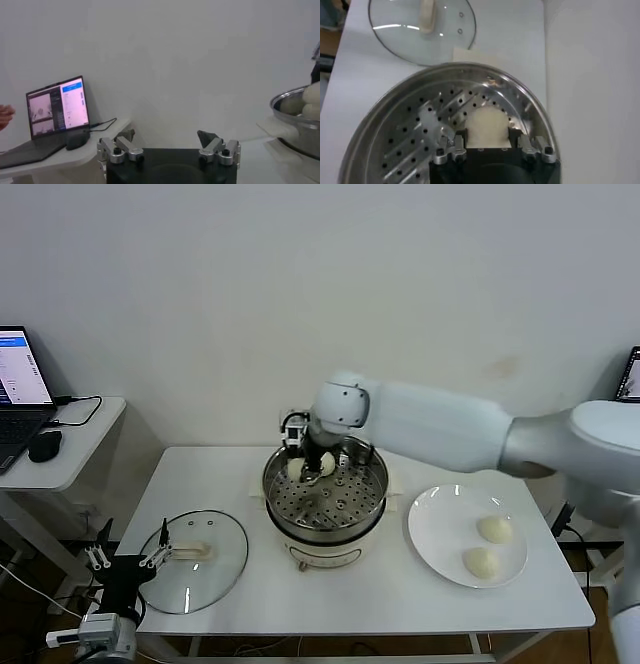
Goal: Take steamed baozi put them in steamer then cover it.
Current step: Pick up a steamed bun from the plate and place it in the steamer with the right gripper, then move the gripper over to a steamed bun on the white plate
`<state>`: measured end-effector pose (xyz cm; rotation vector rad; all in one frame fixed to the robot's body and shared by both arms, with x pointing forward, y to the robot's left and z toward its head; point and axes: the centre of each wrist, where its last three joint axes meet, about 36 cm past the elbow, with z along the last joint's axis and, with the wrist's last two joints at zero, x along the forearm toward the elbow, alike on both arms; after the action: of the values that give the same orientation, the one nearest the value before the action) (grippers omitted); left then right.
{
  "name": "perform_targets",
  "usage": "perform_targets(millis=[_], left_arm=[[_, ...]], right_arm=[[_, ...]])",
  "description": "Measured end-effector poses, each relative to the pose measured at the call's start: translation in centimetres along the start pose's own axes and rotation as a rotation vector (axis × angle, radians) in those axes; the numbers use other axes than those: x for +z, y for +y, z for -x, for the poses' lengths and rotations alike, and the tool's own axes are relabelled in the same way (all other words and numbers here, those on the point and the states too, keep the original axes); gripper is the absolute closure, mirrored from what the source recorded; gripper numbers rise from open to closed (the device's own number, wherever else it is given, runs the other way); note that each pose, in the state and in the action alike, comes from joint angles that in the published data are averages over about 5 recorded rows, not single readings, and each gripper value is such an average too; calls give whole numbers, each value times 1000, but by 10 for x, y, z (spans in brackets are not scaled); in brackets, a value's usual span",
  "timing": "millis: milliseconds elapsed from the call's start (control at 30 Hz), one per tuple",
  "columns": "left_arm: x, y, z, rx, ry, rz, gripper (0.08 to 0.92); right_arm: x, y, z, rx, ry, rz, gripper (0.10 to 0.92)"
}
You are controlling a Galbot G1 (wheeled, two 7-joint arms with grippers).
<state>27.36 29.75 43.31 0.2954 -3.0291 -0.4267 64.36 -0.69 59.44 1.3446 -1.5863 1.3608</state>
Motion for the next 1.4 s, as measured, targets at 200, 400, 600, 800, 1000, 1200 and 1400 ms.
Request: perform_targets(millis=[200, 400, 600, 800, 1000, 1200, 1400], left_arm=[[0, 0, 0, -3, 1, -4, 177], [0, -1, -1, -2, -1, -6, 177], [-1, -1, 1, 2, -6, -4, 177], [-4, -4, 2, 12, -17, -5, 177], [-5, -7, 1, 25, -19, -1, 177], [-3, -11, -2, 34, -13, 2, 177], [-2, -14, -5, 35, -10, 2, 177]], right_arm=[[-5, 3, 13, -11, 10, 5, 436], [-5, 1, 6, -19, 14, -1, 269], [10, -7, -35, -32, 18, -39, 202], [48, -11, -93, -30, 32, -80, 199], [111, 1, -138, -51, 57, -120, 200], [184, 26, -160, -65, 99, -134, 199], [250, 56, -154, -80, 131, -110, 200]])
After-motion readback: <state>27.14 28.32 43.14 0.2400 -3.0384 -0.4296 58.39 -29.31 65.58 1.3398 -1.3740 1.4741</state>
